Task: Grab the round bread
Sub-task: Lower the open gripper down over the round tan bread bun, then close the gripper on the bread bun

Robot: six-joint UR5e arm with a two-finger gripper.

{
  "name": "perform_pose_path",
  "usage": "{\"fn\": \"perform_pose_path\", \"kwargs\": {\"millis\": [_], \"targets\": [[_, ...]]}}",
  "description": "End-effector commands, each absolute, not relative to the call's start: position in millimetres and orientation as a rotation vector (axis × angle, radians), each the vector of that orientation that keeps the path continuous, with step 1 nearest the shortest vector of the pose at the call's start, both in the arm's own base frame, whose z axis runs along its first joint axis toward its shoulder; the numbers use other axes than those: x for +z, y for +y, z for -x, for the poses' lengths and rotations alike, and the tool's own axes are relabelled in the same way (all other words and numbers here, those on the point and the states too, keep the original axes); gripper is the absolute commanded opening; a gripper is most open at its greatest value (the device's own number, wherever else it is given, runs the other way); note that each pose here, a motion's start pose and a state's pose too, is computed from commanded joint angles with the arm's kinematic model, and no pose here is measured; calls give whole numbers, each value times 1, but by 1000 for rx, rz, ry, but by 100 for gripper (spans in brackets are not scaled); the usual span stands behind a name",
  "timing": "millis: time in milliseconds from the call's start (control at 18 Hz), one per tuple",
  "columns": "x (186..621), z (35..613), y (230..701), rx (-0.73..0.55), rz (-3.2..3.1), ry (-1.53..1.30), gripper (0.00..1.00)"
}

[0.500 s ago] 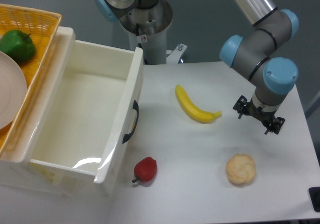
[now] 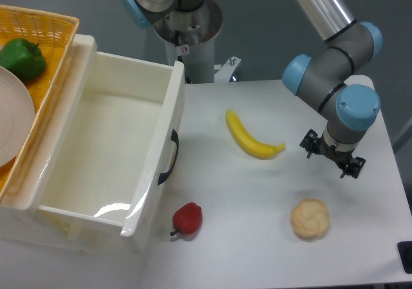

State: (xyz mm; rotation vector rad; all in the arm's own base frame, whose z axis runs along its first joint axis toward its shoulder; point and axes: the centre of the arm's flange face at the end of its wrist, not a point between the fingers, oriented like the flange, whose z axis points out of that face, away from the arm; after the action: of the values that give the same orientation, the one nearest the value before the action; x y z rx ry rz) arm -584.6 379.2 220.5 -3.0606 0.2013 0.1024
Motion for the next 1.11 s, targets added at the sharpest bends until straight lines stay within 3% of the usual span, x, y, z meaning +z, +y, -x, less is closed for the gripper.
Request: {"fn": "perform_pose_path", "kwargs": {"millis": [278,889,1000,1111], "targets": [[216,587,390,83,3012,-55,100],[192,598,413,96,2997,-171,100],[188,593,425,97,2998,-167,95],[185,591,428,99,2998,-162,82]]}}
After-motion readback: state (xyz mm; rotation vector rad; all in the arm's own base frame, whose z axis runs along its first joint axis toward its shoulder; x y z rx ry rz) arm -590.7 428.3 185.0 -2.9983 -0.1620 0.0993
